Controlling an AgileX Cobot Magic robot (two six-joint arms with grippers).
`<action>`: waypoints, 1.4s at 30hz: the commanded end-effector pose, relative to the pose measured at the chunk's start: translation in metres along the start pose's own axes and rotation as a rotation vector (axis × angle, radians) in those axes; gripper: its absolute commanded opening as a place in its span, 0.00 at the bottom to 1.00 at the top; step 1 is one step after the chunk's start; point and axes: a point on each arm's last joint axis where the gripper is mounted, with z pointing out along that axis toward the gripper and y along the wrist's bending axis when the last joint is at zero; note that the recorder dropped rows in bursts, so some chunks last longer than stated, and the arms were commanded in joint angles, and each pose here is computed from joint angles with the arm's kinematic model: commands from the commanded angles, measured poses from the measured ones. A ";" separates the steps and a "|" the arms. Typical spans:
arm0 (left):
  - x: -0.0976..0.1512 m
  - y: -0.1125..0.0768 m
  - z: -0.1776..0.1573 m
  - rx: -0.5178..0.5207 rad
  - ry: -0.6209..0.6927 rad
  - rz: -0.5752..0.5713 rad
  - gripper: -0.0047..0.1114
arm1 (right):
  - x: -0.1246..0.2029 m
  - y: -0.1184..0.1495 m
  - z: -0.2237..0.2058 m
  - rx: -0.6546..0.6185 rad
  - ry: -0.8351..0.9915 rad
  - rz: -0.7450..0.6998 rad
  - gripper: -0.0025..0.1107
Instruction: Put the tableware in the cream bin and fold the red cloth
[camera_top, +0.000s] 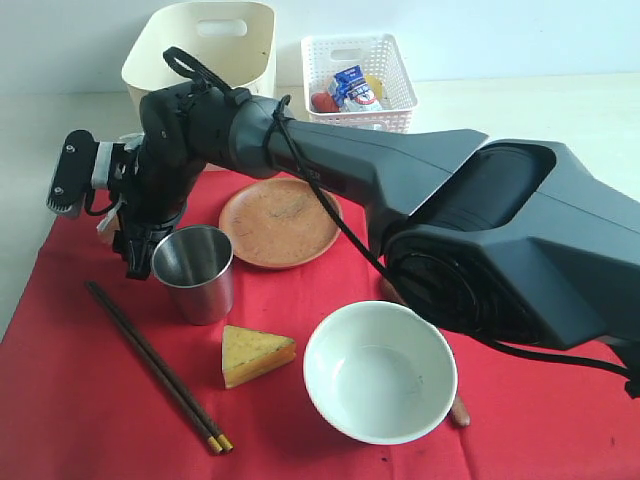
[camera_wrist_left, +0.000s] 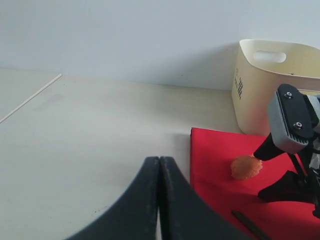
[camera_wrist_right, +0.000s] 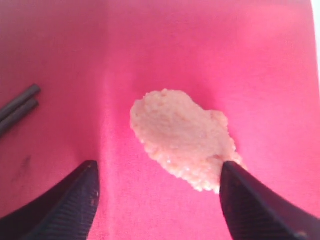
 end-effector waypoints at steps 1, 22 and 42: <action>0.000 0.000 0.000 -0.003 -0.002 -0.003 0.05 | -0.002 -0.003 -0.003 0.036 -0.006 -0.003 0.68; 0.000 0.000 0.000 -0.003 -0.002 -0.003 0.05 | -0.011 -0.012 -0.006 0.131 -0.087 -0.111 0.71; 0.000 0.000 0.000 -0.003 -0.002 -0.003 0.05 | -0.005 -0.014 -0.012 0.112 -0.011 -0.260 0.38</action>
